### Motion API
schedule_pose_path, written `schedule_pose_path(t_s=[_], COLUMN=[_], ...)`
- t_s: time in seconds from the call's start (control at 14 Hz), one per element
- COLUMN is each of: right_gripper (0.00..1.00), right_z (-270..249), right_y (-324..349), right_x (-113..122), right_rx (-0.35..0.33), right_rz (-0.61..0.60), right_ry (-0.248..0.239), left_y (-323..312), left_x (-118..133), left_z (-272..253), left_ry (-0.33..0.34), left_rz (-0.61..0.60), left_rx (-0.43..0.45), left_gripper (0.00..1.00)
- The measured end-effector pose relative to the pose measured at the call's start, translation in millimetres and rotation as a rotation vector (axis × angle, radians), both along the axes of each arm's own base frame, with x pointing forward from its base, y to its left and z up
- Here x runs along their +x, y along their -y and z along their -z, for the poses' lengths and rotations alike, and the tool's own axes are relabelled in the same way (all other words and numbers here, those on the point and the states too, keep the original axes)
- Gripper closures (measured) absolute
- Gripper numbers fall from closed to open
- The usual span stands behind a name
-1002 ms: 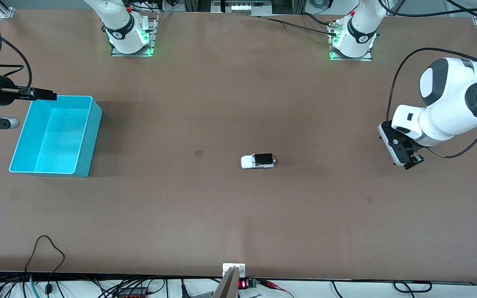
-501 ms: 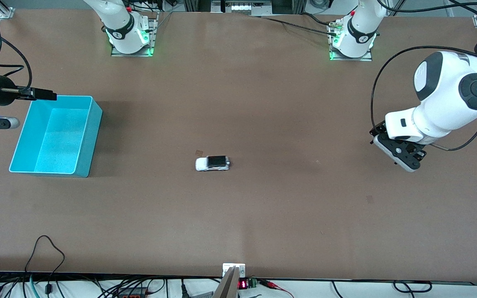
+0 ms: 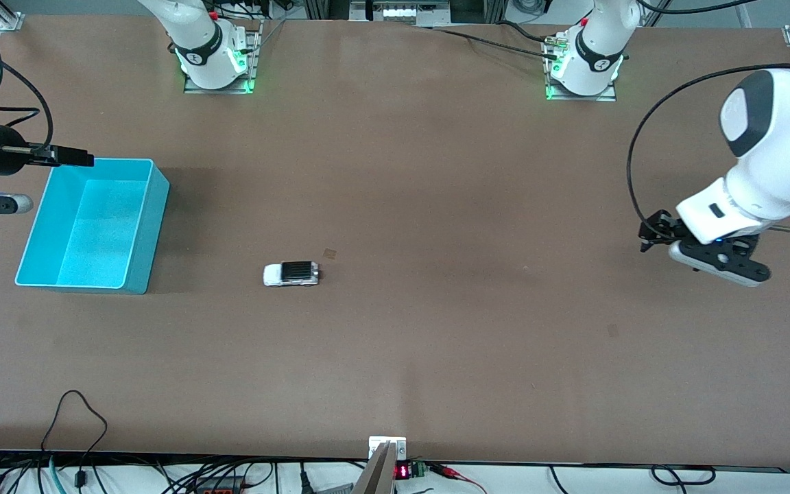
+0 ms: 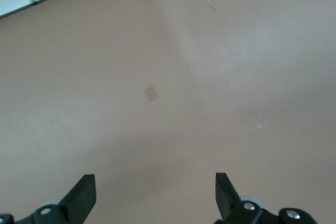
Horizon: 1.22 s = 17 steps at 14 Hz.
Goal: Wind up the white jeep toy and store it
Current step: 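Draw the left arm back while the jeep rolls toward the box, then reach the right gripper over the stopped jeep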
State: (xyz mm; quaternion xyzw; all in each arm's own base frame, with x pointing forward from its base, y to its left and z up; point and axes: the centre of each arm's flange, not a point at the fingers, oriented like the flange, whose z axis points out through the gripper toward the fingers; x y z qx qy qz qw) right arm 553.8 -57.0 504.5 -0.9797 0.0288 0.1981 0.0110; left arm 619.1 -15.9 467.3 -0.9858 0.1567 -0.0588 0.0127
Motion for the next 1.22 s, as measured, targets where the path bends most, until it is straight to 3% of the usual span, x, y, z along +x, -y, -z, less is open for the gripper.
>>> schedule_pose_path(t_s=[0.43,0.79,1.0,1.22], right_gripper=[0.00,0.00,0.00,0.00], right_z=[0,0,2,13], right_y=[0,2,2,-1], right_x=[0,0,1,9], right_rx=[0.000,0.000,-0.002,-0.034], right_rz=[0.001,0.004,0.006,0.075], right_ry=[0.000,0.000,0.004,0.007], left_y=[-15,-40,-39,-39], left_x=[2,-5,-9,-17], left_z=[-27,-61,-81,-95], left_ry=[0.048,0.015,0.015,-0.012], left_rz=[-0.150,-0.245,-0.291,-0.347], left_rx=[-0.003,0.004,-0.037,-0.061], left_gripper=[0.00,0.00,0.00,0.00])
